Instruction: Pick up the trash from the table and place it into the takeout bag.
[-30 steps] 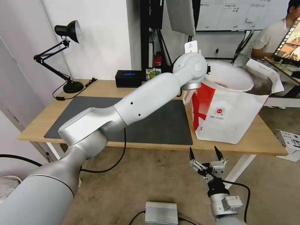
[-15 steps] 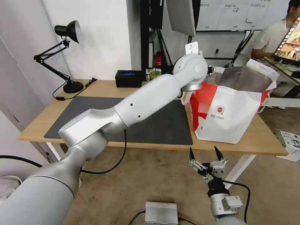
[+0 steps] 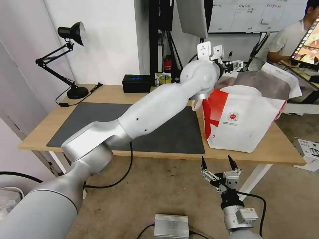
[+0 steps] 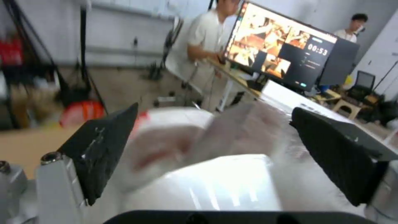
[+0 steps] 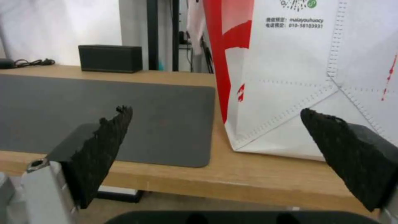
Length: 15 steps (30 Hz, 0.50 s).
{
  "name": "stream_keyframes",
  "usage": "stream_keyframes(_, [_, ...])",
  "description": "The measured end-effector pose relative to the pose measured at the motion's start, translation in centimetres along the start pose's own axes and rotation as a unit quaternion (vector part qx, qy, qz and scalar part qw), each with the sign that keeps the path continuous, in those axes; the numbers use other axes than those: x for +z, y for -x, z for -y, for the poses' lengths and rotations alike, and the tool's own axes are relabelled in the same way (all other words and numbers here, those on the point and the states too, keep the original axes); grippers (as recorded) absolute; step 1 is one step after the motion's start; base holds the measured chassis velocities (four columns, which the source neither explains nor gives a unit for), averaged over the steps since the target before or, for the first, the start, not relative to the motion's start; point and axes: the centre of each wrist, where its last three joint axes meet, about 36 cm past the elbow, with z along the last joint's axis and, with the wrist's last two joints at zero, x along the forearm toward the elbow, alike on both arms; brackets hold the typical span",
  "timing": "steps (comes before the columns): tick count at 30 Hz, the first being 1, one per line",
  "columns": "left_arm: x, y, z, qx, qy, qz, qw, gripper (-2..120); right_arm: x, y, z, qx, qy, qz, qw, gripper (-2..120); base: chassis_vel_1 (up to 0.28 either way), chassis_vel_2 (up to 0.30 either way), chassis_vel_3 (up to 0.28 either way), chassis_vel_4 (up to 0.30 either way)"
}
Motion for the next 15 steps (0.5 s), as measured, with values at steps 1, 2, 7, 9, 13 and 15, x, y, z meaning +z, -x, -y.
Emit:
stream_keyframes(1, [0.0, 0.0, 0.0, 0.0, 0.0, 0.0, 1.0, 100, 0.0, 0.0, 0.0, 0.0, 0.0, 0.0, 1.0, 100, 0.0, 0.0, 0.0, 0.0])
stream_keyframes(2, [0.3, -0.2, -0.6, 0.004, 0.016, 0.008, 0.9998, 100, 0.0, 0.0, 0.0, 0.0, 0.0, 0.0, 1.0, 100, 0.0, 0.0, 0.0, 0.0])
stream_keyframes(7, [2.7, -2.8, -5.8, -0.001, 0.117, 0.06, 0.9913, 100, 0.0, 0.0, 0.0, 0.0, 0.0, 0.0, 1.0, 100, 0.0, 0.0, 0.0, 0.0])
stream_keyframes(9, [3.2, -3.4, -6.6, -0.008, 0.123, 0.071, 0.9898, 100, 0.0, 0.0, 0.0, 0.0, 0.0, 0.0, 1.0, 100, 0.0, 0.0, 0.0, 0.0])
stream_keyframes(13, [3.6, -4.7, -9.4, -0.045, 0.149, 0.102, 0.9825, 100, 0.0, 0.0, 0.0, 0.0, 0.0, 0.0, 1.0, 100, 0.0, 0.0, 0.0, 0.0])
stream_keyframes(15, [3.6, -6.0, -11.3, -0.061, 0.163, 0.114, 0.9781, 100, 0.0, 0.0, 0.0, 0.0, 0.0, 0.0, 1.0, 100, 0.0, 0.0, 0.0, 0.0])
